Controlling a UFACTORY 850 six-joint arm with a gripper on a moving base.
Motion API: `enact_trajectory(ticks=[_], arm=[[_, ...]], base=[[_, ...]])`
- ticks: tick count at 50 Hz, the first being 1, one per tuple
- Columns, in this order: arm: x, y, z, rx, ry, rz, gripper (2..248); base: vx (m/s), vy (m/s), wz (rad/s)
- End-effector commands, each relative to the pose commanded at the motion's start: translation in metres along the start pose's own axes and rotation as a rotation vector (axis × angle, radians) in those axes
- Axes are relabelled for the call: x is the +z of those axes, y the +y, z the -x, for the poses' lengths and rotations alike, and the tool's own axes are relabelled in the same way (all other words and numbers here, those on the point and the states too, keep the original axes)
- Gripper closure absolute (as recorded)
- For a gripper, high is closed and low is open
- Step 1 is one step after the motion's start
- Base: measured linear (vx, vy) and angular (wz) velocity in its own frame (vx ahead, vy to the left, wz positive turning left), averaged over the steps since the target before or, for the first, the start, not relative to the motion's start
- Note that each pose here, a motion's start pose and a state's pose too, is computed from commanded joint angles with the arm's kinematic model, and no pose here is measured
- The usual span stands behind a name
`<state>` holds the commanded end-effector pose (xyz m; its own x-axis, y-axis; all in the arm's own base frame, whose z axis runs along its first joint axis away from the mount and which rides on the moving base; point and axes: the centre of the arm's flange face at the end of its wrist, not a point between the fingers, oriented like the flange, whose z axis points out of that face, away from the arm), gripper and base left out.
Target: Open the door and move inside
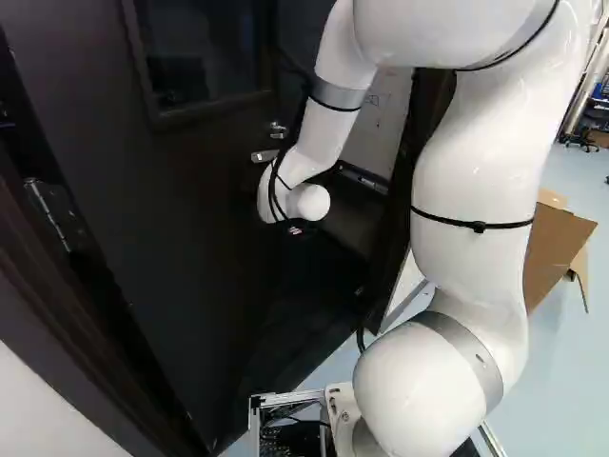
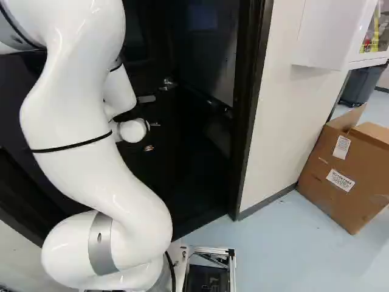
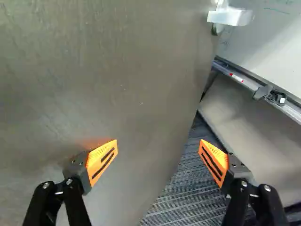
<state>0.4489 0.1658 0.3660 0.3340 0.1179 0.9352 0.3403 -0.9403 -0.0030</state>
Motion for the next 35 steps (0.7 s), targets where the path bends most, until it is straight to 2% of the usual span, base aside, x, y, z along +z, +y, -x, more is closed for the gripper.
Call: enact_trajectory(ticks=[35], arm=[[0.028, -0.04, -0.008, -0.027, 0.014, -0.074, 3]], base=[[0.0, 0.0, 0.0]])
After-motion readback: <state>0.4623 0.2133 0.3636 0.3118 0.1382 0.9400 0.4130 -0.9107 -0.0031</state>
